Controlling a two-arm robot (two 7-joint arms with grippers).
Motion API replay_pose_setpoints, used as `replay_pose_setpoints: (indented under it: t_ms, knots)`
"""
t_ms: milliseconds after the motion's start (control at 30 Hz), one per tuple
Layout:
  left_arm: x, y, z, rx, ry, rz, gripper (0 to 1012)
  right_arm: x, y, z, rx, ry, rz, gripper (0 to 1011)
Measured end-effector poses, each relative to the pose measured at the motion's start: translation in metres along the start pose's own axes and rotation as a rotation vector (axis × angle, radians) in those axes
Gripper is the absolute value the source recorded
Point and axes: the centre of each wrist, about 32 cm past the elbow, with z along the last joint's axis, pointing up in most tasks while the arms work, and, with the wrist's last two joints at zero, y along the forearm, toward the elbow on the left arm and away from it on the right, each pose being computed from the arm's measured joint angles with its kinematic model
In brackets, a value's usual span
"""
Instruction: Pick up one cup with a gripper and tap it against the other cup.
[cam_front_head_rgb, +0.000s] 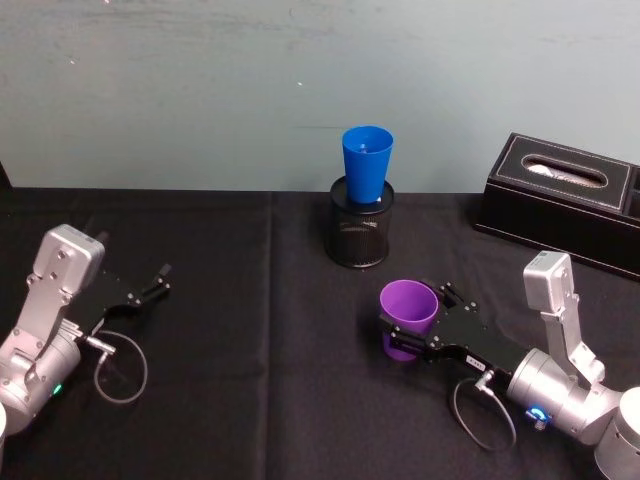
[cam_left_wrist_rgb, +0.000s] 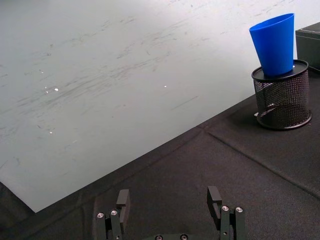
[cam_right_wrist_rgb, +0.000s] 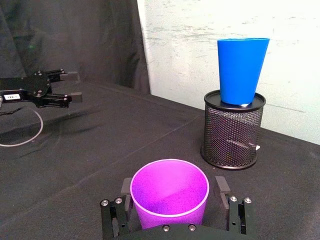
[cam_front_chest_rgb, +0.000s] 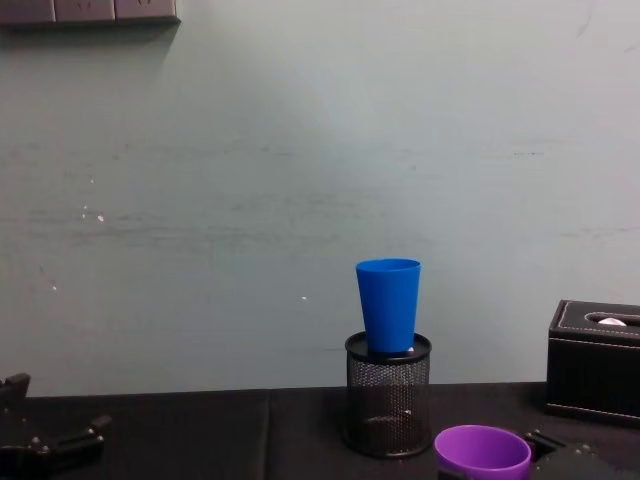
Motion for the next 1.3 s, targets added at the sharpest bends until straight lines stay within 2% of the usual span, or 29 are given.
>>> replay_pose_setpoints:
  t_ms: [733,1300]
  knots:
    - [0.0,0.0,0.0,0.0,0.0,0.0,1011,-0.002,-0.001,0.003,0.029,-0.018,0.0,1003]
    - [0.0,0.0,0.0,0.0,0.0,0.0,1011,-0.007,-0.006,0.02,0.086,-0.047,-0.004,1003]
